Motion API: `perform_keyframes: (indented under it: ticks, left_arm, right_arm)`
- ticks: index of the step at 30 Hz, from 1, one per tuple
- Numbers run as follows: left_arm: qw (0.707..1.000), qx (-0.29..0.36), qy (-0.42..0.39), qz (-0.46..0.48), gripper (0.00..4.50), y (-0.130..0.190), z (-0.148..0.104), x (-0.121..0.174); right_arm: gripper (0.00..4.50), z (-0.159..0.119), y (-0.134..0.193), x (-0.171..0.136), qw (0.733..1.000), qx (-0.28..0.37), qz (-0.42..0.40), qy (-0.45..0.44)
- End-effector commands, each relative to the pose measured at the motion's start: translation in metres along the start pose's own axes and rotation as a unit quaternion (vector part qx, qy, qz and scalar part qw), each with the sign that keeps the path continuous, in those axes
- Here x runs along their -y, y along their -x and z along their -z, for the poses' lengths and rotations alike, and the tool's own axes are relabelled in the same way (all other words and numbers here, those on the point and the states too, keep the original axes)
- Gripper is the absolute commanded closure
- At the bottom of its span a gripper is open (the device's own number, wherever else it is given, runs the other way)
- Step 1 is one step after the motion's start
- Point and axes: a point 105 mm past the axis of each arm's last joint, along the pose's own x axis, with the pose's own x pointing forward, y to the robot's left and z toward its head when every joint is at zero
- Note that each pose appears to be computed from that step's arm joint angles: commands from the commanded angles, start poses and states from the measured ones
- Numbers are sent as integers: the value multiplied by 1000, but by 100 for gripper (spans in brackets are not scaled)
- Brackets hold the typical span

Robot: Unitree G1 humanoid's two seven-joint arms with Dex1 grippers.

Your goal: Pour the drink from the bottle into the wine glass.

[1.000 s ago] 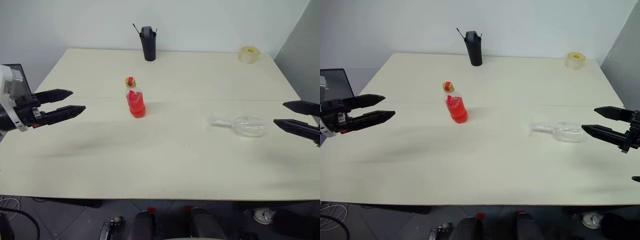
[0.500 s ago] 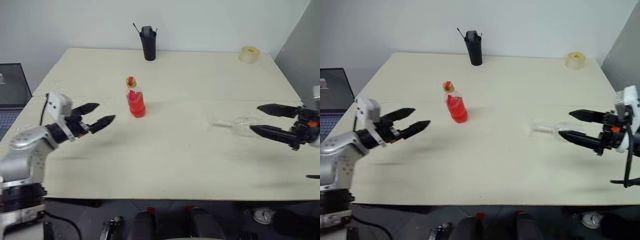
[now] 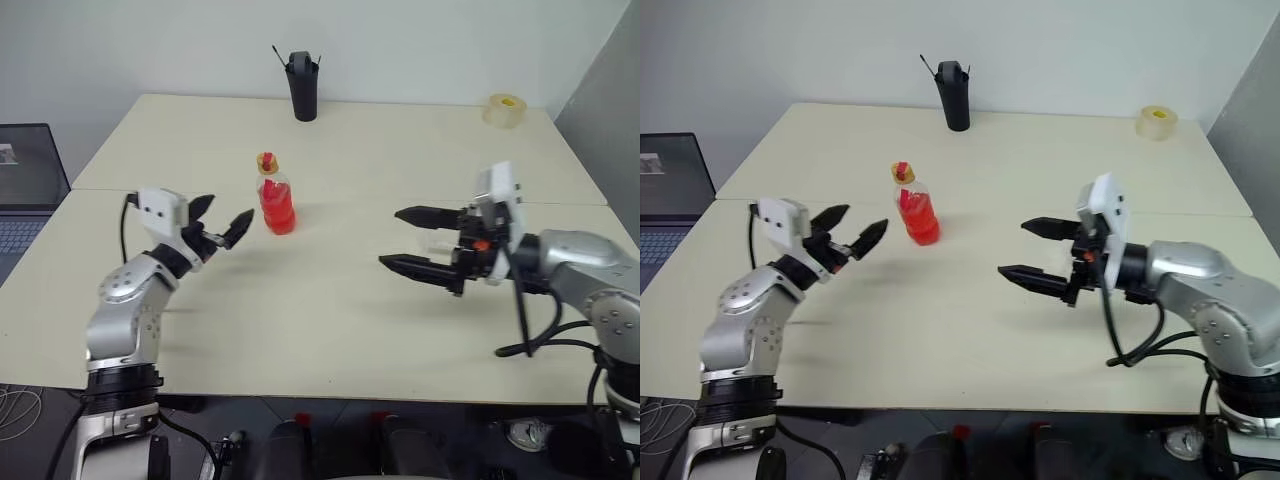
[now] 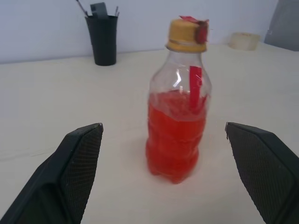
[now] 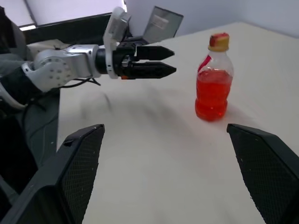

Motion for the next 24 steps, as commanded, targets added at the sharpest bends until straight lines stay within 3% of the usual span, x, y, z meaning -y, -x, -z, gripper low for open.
perform_keyframes:
  ticks: [1,6,18,24]
  left_arm:
    - [1000,20,-4,-6,0,-5,-8,7]
    - [999,23,-2,-46,0,-8,-7,-5]
    - [998,19,-27,-44,0,-40,-3,7]
    - [997,3,-43,-61,0,-48,3,-2]
  right_arm:
    - [2,-4,1,5,999,8,27,22]
    - [2,3,-4,3,999,5,30,14]
    - [2,14,-22,13,996,13,83,4]
    - [2,17,-22,14,996,8,86,4]
